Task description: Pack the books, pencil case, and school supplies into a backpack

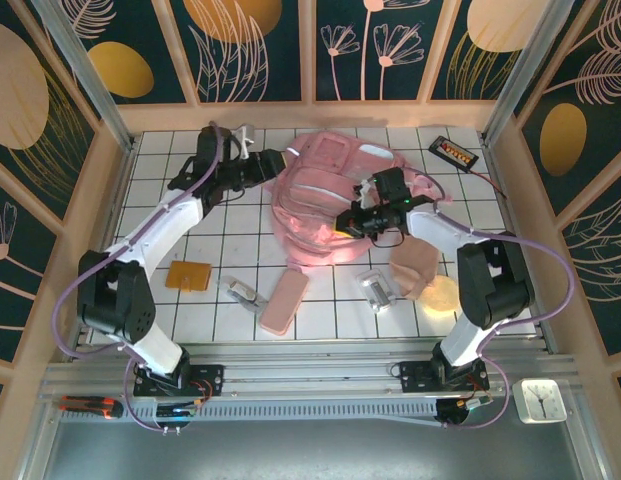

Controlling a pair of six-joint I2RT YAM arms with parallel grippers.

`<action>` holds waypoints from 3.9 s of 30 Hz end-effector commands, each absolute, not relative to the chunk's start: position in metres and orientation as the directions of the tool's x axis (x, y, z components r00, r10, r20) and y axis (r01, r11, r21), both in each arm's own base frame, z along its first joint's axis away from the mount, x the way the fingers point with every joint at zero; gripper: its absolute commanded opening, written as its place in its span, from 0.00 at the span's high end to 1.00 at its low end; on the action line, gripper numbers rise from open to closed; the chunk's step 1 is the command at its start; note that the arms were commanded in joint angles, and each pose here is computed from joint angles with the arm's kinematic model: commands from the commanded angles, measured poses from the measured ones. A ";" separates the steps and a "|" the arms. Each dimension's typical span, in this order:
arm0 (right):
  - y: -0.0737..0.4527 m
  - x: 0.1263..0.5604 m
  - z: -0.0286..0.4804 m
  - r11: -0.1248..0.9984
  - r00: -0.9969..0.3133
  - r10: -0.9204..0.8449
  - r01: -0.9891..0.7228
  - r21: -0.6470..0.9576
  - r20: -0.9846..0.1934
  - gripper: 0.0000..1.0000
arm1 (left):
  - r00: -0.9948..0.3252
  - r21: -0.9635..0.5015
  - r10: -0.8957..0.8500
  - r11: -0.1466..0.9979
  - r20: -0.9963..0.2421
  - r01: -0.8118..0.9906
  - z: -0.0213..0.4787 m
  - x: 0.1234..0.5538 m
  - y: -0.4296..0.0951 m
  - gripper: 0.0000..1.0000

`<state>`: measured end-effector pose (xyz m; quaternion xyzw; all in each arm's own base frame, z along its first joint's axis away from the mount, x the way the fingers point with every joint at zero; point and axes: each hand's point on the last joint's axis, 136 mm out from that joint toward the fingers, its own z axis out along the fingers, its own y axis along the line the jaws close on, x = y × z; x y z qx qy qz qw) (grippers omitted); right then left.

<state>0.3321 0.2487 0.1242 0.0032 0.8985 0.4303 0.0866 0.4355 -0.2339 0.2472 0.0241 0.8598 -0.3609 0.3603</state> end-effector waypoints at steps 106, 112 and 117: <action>0.186 0.280 0.164 0.651 -0.959 0.176 -0.057 0.757 -0.224 1.00 | 0.035 0.248 0.779 0.156 -0.626 0.956 0.111 0.394 -0.361 0.34; 0.188 0.276 0.163 0.639 -0.958 0.183 -0.057 0.767 -0.223 1.00 | 0.025 0.245 0.771 0.171 -0.636 0.954 0.110 0.407 -0.374 0.45; 0.186 0.280 0.163 0.650 -0.956 0.176 -0.066 0.758 -0.234 1.00 | -0.026 0.161 0.746 0.178 -0.665 0.971 0.109 0.404 -0.384 1.00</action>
